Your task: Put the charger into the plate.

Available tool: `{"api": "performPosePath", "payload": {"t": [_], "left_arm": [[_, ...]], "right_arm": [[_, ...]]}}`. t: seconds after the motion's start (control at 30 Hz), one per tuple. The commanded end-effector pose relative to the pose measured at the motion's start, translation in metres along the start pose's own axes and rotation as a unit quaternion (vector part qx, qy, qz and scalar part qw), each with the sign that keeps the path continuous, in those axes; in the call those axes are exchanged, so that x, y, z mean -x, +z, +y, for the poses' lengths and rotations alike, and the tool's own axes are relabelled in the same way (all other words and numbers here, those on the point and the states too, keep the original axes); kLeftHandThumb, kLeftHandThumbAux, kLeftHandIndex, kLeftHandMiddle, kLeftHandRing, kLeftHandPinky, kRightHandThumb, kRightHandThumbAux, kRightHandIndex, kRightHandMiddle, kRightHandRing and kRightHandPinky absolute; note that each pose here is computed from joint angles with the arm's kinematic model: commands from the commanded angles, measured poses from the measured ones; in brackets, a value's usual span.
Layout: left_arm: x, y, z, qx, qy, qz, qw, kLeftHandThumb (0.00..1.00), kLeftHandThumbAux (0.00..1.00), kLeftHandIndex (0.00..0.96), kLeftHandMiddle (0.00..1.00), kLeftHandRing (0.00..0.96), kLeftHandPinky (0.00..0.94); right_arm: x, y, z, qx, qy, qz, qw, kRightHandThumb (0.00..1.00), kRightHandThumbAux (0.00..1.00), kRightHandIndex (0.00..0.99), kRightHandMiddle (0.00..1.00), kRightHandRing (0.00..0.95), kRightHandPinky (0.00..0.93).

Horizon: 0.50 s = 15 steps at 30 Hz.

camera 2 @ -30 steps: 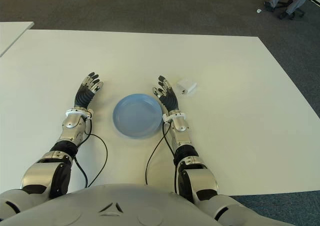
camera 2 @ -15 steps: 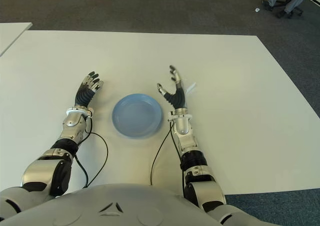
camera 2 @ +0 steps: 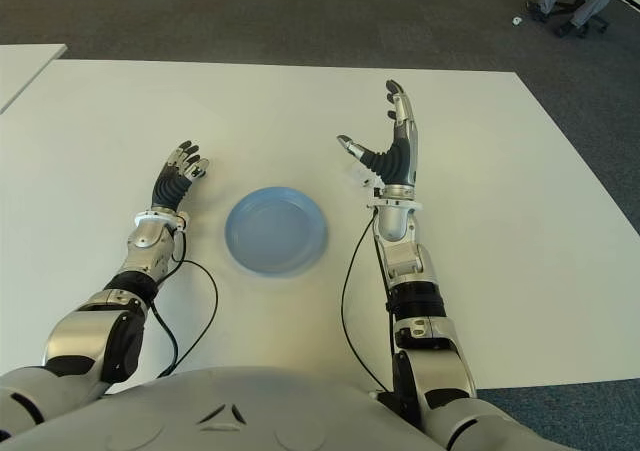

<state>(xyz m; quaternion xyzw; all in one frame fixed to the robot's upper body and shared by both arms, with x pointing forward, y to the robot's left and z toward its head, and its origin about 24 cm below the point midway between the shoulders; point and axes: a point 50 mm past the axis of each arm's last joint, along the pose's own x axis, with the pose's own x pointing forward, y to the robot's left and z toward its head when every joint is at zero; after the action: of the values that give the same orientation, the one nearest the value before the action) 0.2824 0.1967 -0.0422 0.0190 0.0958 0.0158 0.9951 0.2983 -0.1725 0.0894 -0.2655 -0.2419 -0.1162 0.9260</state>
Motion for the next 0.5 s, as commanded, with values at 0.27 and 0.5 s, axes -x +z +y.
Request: {"api": "performPosePath", "payload": {"t": [0.27, 0.5], "left_arm": [[0.026, -0.05, -0.013, 0.009, -0.013, 0.135, 0.991, 0.0, 0.56, 0.024, 0.11, 0.101, 0.095], [0.025, -0.05, -0.014, 0.01, -0.013, 0.135, 0.991, 0.0, 0.562, 0.024, 0.108, 0.094, 0.086]], "right_arm": [[-0.083, 0.005, -0.021, 0.1, 0.0, -0.037, 0.994, 0.566, 0.711, 0.102, 0.192, 0.253, 0.347], [-0.102, -0.009, -0.02, 0.151, 0.04, 0.003, 0.988, 0.533, 0.642, 0.08, 0.167, 0.206, 0.236]]}}
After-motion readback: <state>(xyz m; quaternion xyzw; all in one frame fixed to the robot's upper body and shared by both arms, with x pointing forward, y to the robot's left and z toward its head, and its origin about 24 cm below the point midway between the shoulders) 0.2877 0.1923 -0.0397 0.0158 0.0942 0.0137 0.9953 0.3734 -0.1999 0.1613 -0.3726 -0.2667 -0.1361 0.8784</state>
